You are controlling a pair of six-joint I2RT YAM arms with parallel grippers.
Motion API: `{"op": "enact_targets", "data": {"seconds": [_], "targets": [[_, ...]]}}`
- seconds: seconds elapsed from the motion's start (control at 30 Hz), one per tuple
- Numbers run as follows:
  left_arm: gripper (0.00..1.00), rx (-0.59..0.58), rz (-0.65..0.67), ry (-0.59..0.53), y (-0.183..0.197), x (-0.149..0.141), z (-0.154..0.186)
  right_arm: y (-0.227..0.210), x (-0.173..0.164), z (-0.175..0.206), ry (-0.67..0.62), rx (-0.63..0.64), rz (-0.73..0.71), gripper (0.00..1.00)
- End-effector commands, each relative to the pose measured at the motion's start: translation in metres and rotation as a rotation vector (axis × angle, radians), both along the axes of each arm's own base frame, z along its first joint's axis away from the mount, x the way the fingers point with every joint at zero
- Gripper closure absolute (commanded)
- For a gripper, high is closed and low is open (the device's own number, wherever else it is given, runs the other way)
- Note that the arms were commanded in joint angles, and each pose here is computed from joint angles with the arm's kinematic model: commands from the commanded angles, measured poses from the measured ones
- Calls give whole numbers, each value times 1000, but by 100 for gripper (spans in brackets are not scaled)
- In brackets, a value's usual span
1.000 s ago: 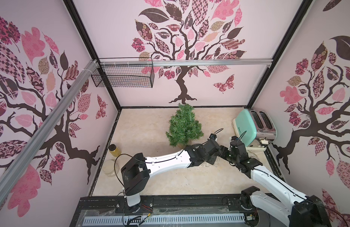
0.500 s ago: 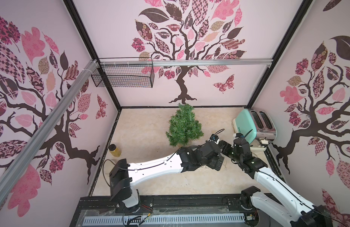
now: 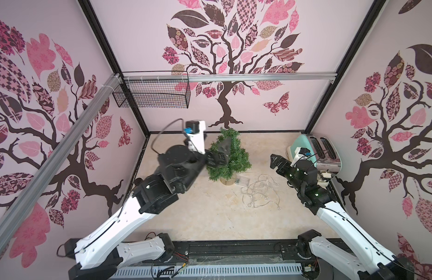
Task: Remove string lights from the small christmas tree
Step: Place the light string at the center of the board, then reset both arms
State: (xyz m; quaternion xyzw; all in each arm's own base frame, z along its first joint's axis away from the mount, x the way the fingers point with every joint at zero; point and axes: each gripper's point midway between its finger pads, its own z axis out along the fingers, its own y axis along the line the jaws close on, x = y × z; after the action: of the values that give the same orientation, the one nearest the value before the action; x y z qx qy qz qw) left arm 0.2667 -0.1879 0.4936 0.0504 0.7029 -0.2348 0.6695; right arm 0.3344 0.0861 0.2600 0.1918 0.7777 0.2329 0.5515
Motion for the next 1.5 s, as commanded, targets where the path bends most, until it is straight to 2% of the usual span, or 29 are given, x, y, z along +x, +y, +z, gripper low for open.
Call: {"op": "enact_targets", "data": {"seconds": [0.0, 0.13, 0.23, 0.33, 0.47, 0.6, 0.67, 0.73, 0.83, 0.97, 1.07, 1.13, 1.2, 1.3, 1.37, 1.47], "targets": [[2, 65, 141, 54, 50, 29, -36, -10, 11, 32, -103, -28, -68, 0], [2, 58, 382, 114, 133, 67, -97, -14, 22, 29, -91, -8, -117, 0], [2, 180, 611, 140, 182, 85, -153, -20, 30, 20, -36, -19, -175, 0], [2, 344, 660, 123, 194, 101, -210, -24, 34, 14, -14, -31, -205, 1], [3, 429, 656, 210, 212, 117, -282, -30, 35, 10, -11, -47, -238, 0], [3, 444, 610, 286, 215, 126, -340, -31, 37, 10, -5, -87, -240, 0], [3, 407, 594, 316, 214, 126, -363, -34, 38, 9, -5, -95, -253, 1], [4, 381, 577, 251, 209, 128, -368, -39, 39, 6, -11, -91, -262, 1], [4, 382, 578, 260, 209, 132, -379, -40, 40, 2, -45, -92, -238, 0], [3, 343, 554, 292, 214, 134, -387, -27, 43, 0, -105, -185, -132, 0], [2, 300, 550, 249, 219, 134, -390, -31, 46, -1, -105, -258, -141, 0], [2, 309, 542, 290, 218, 132, -393, -39, 49, -3, -110, -291, -165, 0], [2, 303, 553, 261, 220, 132, -391, -45, 50, -3, -181, -321, -180, 1], [2, 306, 545, 283, 218, 132, -392, -54, 41, -8, -326, -438, -209, 0], [2, 303, 554, 267, 220, 132, -390, -64, 43, -26, -287, -529, -226, 0], [2, 306, 549, 276, 219, 132, -391, -77, 47, -60, -153, -638, -231, 0]]}}
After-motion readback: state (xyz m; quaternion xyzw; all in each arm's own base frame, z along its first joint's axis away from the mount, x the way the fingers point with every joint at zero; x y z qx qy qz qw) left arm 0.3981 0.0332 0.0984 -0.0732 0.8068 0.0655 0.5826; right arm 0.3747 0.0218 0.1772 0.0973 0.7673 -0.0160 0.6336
